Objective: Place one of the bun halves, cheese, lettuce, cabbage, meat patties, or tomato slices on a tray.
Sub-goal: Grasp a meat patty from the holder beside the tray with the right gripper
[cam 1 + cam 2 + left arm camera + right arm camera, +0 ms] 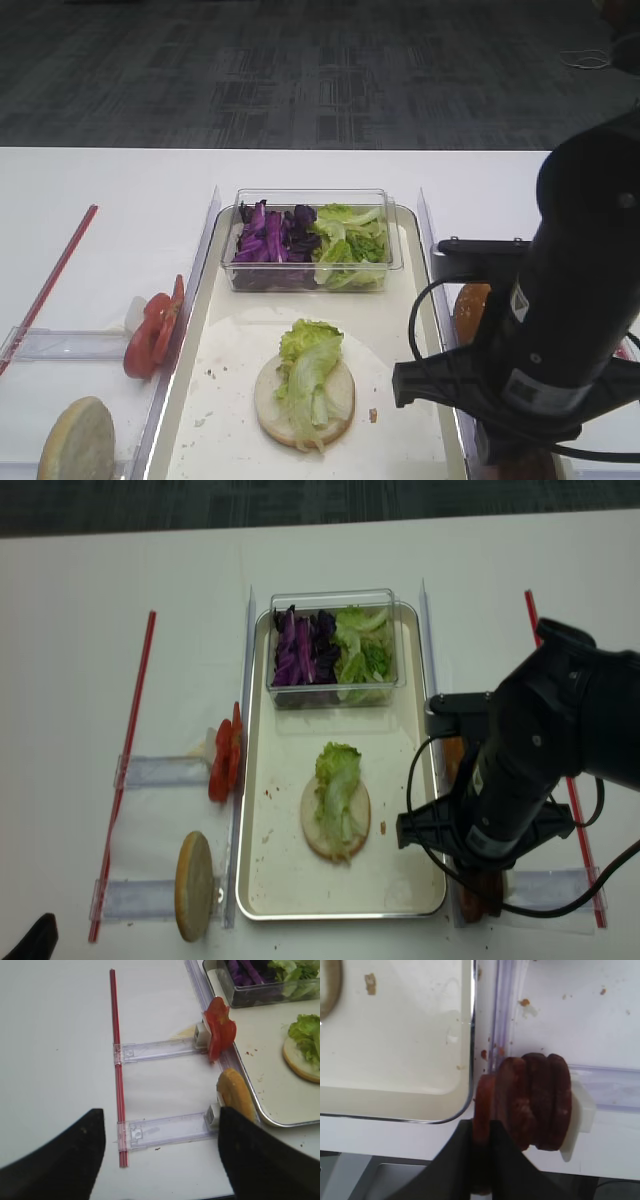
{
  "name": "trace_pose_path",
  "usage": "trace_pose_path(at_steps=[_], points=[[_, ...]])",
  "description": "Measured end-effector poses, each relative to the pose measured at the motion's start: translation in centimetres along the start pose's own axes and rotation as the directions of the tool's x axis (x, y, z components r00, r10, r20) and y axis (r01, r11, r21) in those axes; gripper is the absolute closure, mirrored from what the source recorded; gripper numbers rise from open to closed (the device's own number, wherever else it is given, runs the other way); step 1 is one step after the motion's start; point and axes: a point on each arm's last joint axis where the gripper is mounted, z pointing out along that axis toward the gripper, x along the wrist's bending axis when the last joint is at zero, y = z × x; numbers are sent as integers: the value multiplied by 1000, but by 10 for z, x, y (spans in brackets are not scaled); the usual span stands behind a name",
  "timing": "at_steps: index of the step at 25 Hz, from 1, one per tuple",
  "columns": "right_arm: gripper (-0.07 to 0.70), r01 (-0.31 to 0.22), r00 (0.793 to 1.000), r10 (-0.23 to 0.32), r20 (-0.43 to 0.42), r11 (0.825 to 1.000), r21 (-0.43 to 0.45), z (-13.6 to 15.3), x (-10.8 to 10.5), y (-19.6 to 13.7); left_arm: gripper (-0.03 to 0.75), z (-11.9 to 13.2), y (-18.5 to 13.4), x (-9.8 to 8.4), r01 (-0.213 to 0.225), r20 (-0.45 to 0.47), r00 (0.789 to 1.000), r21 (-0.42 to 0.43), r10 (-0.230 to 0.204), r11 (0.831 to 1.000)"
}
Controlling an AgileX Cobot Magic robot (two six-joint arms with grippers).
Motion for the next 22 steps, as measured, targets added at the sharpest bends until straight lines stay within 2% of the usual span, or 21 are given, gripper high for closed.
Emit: trace_pose_path(at_steps=[14,22], points=[[534,28,999,-28,-26,999,-16,-23,12,10,260,0,0,0,0,0,1000,0,0,1000],[534,73,983,-84,-163,995,-71,-25,25,14,260,0,0,0,0,0,1000,0,0,1000]])
